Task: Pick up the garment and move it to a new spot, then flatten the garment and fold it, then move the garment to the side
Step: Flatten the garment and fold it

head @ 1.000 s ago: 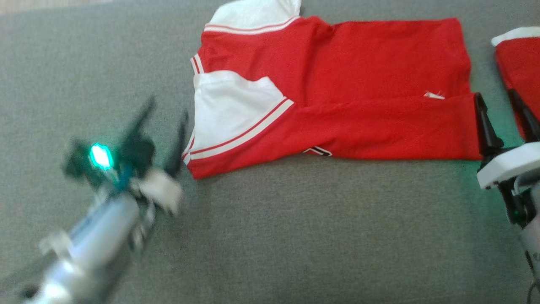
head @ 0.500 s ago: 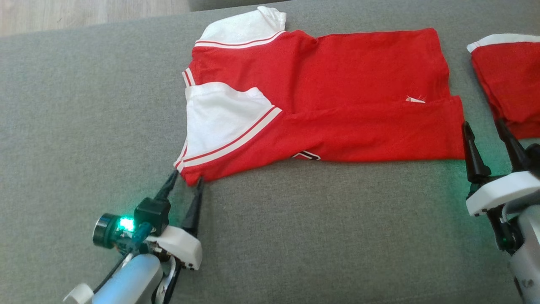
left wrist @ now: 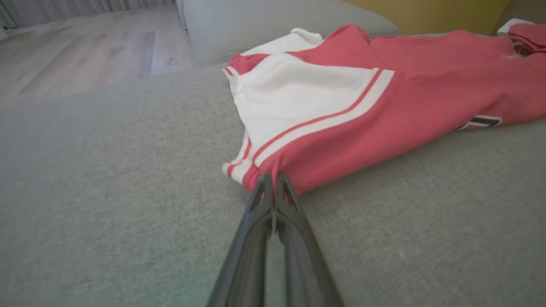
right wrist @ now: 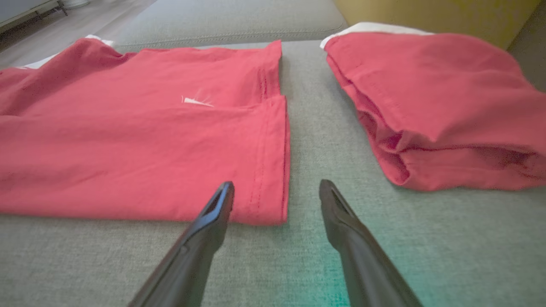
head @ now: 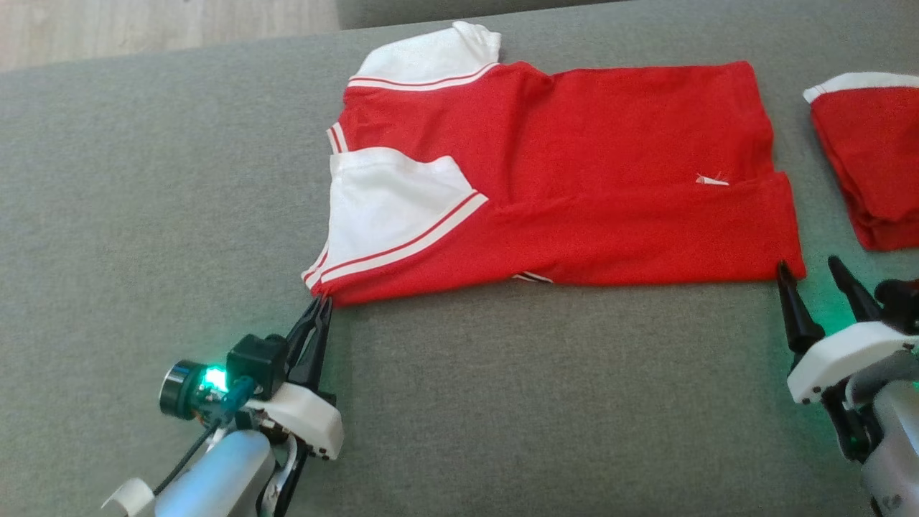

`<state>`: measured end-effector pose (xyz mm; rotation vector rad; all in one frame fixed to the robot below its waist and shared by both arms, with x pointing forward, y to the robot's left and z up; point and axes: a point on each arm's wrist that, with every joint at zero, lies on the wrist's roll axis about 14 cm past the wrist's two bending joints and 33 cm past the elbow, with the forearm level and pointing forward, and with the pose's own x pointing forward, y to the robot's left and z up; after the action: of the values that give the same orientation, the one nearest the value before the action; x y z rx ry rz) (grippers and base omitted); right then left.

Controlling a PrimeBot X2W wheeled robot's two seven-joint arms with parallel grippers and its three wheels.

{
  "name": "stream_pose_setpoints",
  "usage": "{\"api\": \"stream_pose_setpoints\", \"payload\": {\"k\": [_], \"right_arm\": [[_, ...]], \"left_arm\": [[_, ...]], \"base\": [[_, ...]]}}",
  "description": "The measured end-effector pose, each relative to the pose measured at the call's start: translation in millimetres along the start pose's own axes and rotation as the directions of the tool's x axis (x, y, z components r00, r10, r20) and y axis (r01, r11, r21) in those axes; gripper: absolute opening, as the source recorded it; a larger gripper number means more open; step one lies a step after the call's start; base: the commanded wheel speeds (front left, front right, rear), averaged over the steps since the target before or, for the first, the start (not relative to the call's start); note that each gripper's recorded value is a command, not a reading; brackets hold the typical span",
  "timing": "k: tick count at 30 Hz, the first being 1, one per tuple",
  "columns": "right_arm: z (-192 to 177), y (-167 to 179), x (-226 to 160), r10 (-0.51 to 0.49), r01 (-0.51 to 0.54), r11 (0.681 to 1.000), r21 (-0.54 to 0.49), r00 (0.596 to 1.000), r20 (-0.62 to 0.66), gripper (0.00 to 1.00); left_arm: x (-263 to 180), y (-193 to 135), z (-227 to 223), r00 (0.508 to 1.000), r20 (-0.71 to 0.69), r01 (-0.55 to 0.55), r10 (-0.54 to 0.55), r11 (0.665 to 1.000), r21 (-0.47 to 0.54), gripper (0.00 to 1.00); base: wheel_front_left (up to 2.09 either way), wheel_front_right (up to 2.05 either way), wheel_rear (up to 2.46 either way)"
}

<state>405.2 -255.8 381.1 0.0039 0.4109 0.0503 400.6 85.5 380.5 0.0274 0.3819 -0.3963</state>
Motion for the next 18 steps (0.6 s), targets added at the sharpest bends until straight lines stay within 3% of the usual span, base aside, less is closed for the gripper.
{"api": "stream_pose_setpoints", "payload": {"k": [4, 6, 8, 9, 18], "right_arm": [[-15.6, 3.5, 1.0, 0.005, -0.004, 1.000, 0.017, 0.997, -0.072, 0.98], [-22.0, 7.4, 1.9, 0.015, -0.013, 1.000, 0.021, 0.994, -0.106, 0.75], [-26.7, 12.1, 2.3, 0.028, -0.025, 0.999, 0.028, 0.991, -0.127, 0.18], [-27.4, 14.4, 2.6, 0.035, -0.031, 0.999, 0.033, 0.991, -0.131, 0.00], [-20.9, 17.1, 1.0, 0.067, -0.065, 0.998, 0.016, 0.990, -0.125, 0.00]], "left_arm": [[-5.7, 6.2, 7.6, 0.999, 0.027, -0.021, 0.021, 1.000, -0.005, 0.00], [-9.1, 7.1, 8.1, 0.999, 0.032, -0.026, 0.026, 1.000, -0.011, 0.00], [-12.9, 7.4, 6.3, 0.999, 0.031, -0.032, 0.033, 0.999, -0.020, 0.00], [-14.9, 7.9, 5.3, 0.999, 0.031, -0.038, 0.039, 0.999, -0.024, 0.00], [-34.4, 4.0, 3.4, 0.997, 0.049, -0.057, 0.059, 0.997, -0.052, 0.00]], "base": [[0.00, 0.00, 0.00], [0.00, 0.00, 0.00], [0.00, 0.00, 0.00], [0.00, 0.00, 0.00], [0.00, 0.00, 0.00]]}}
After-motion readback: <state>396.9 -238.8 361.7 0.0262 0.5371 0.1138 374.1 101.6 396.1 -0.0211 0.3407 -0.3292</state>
